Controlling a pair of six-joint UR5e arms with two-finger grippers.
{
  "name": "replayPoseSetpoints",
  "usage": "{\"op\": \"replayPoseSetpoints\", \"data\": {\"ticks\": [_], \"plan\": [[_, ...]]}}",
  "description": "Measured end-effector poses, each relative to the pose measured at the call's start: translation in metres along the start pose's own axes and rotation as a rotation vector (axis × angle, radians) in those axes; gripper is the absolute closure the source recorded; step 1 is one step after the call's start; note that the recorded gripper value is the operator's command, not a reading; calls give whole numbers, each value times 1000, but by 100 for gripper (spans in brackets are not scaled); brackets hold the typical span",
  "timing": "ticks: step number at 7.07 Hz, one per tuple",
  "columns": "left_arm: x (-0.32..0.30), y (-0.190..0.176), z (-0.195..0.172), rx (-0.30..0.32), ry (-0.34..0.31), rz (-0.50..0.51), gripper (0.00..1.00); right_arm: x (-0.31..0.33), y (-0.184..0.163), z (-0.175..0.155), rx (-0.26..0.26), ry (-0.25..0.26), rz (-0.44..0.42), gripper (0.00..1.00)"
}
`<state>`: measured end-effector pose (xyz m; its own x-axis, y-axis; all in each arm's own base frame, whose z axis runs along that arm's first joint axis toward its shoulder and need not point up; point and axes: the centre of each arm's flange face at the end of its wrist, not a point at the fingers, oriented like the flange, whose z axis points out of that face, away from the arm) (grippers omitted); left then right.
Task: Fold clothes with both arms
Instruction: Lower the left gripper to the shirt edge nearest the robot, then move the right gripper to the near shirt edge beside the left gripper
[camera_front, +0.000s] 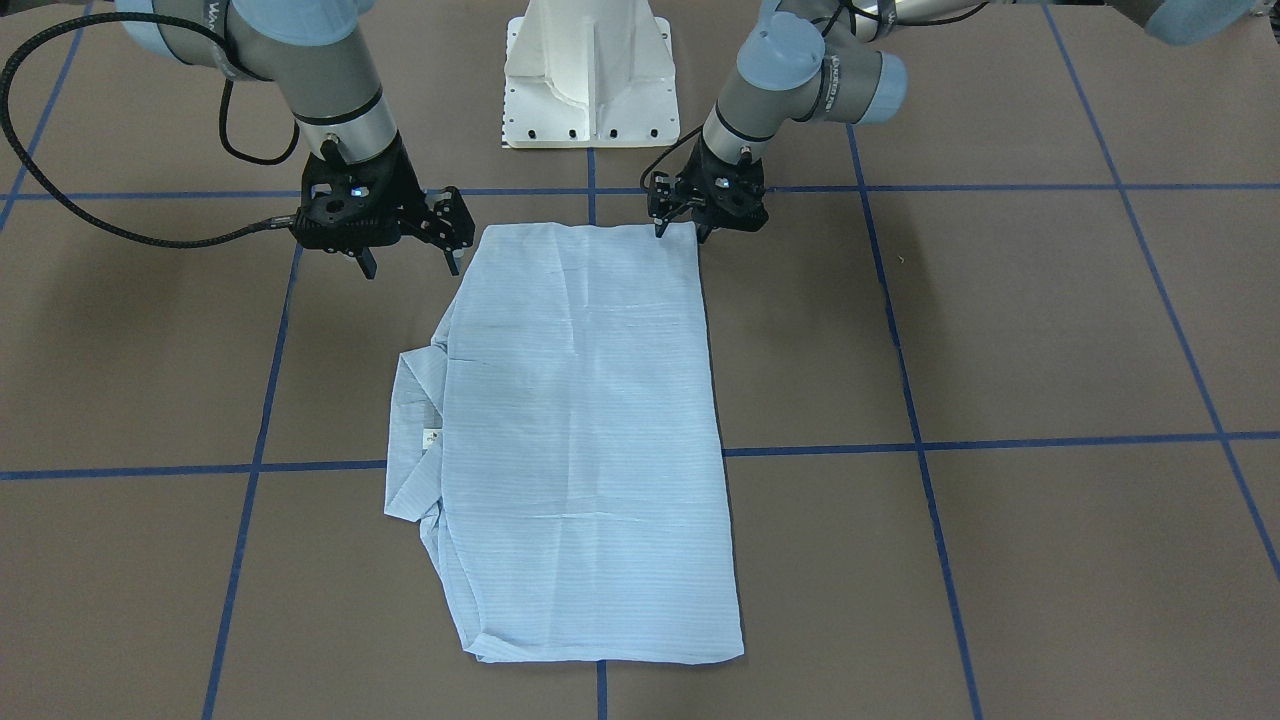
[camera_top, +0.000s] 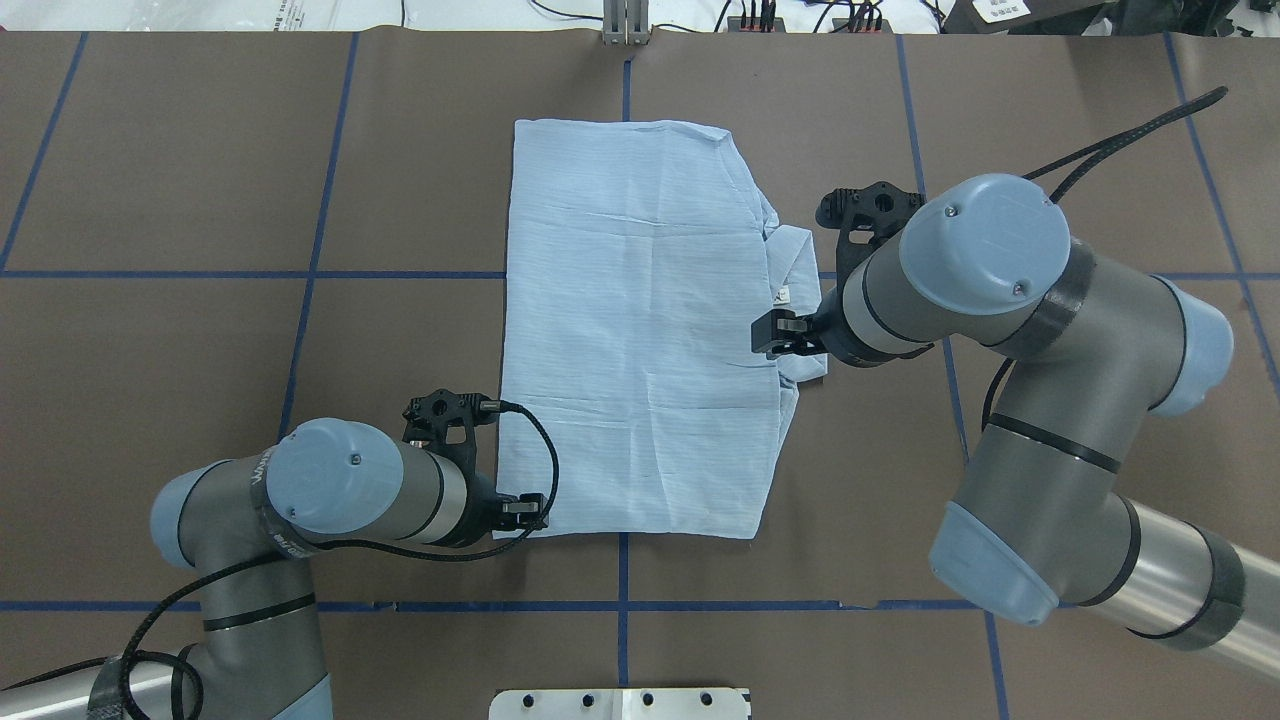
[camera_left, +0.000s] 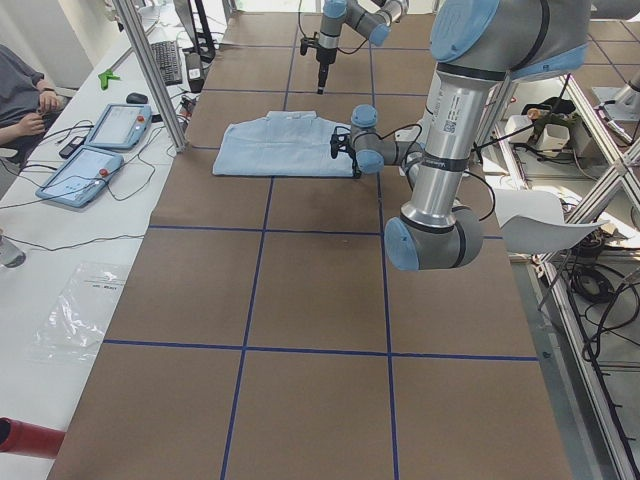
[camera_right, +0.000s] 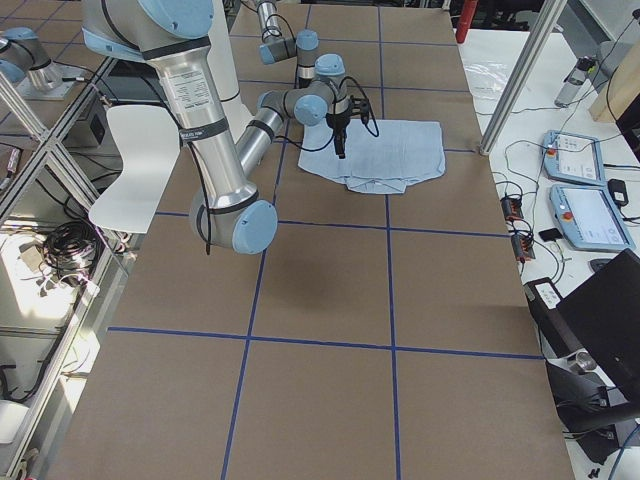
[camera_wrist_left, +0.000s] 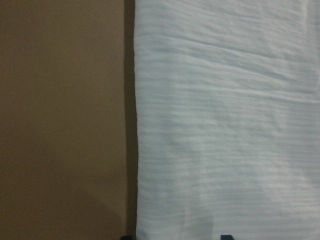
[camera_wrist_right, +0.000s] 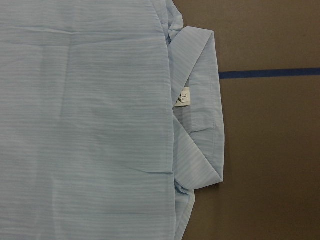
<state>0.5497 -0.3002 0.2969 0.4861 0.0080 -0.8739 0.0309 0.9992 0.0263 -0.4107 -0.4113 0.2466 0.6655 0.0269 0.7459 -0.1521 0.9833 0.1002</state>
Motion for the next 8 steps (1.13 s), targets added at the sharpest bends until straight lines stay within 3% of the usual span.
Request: {"op": "replayPoseSetpoints", "data": {"ticks": [1,5,7,8], "plan": [[1,0,0,-1,0,-1,100,0,0,0,0,1,0,0],[2,0,-2,-1,0,-2,100,14,5,8,1,-9,55,3],[6,-1,-9,3,15,0,100,23,21,12,-5,-59,221,4],[9,0,-14,4,24,2,100,18,37,18,-28,-58,328,4]]}}
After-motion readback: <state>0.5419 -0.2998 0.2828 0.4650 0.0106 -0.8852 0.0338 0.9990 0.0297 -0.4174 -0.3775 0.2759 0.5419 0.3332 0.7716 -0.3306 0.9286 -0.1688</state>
